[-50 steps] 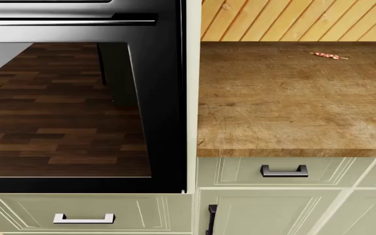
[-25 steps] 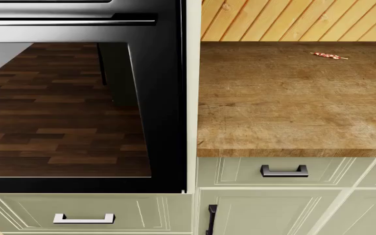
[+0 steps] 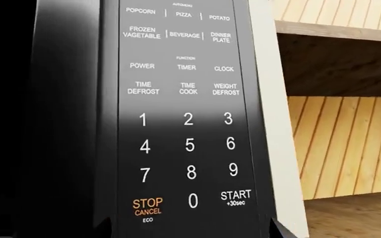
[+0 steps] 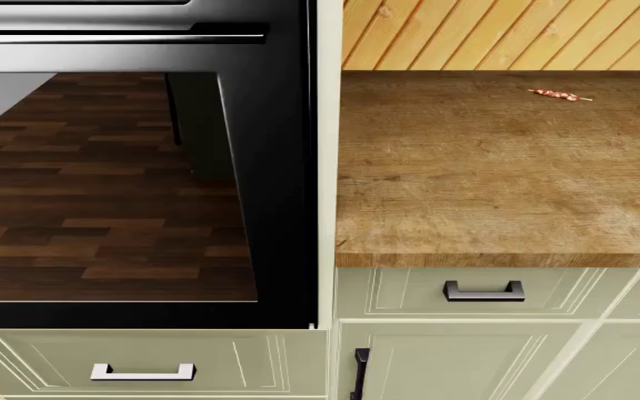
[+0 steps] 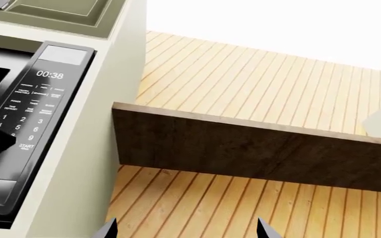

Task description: Open the microwave door

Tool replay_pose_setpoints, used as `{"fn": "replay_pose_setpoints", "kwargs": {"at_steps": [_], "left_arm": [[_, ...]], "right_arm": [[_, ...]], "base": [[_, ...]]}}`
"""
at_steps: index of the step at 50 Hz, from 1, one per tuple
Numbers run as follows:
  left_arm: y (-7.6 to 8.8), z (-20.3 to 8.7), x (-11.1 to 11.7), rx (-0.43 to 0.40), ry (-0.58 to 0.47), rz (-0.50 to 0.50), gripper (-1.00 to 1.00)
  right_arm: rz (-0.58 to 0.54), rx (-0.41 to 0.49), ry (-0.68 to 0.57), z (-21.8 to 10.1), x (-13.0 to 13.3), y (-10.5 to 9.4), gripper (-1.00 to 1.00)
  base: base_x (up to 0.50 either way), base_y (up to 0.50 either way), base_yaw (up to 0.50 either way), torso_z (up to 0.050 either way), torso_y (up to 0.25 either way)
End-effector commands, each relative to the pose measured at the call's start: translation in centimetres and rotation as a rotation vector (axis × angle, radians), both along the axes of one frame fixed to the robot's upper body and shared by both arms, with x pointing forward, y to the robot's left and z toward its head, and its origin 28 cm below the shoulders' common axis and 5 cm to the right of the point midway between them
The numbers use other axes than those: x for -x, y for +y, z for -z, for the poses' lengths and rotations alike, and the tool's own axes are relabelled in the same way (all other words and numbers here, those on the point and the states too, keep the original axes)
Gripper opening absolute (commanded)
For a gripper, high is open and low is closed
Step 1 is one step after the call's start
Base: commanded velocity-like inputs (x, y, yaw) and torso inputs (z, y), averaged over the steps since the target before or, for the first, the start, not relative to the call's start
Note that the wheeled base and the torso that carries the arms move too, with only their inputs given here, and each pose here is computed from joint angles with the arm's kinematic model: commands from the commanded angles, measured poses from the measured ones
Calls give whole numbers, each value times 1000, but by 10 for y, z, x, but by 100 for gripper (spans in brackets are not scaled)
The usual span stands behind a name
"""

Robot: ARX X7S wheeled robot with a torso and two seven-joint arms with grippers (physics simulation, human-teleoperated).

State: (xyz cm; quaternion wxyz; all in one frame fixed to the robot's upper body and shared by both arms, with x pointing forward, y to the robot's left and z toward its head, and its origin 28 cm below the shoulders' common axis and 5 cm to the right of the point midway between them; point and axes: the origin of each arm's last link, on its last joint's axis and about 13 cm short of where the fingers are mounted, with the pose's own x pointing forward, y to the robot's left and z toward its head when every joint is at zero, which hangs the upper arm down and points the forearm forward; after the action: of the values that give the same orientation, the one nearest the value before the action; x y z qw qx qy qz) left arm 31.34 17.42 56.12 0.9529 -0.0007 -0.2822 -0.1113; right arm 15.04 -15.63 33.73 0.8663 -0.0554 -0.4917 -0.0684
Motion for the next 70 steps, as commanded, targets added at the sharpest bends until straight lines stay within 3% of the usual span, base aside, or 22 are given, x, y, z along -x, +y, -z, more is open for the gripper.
{"fn": "replay_pose_setpoints", "kwargs": {"at_steps": [1, 21, 49, 61, 70], "left_arm": [[17, 1, -3, 66, -3, -39, 100], [32, 13, 25, 145, -51, -17, 100], [25, 26, 110, 159, -151, 135, 100], [0, 32, 110, 177, -152, 168, 100], [-21, 31, 85, 245, -189, 39, 100]], "right_arm": [[-1, 6, -1, -2, 0, 1, 100], [-1, 7, -4, -2, 1, 2, 100], [-6, 2, -15, -4, 4, 1, 100], [-1, -1, -20, -5, 5, -1, 100], [8, -8, -22, -4, 8, -4, 100]], "base": [[0, 0, 0, 0, 0], [0, 0, 0, 0, 0], [0, 0, 0, 0, 0], [0, 0, 0, 0, 0], [0, 0, 0, 0, 0]]}}
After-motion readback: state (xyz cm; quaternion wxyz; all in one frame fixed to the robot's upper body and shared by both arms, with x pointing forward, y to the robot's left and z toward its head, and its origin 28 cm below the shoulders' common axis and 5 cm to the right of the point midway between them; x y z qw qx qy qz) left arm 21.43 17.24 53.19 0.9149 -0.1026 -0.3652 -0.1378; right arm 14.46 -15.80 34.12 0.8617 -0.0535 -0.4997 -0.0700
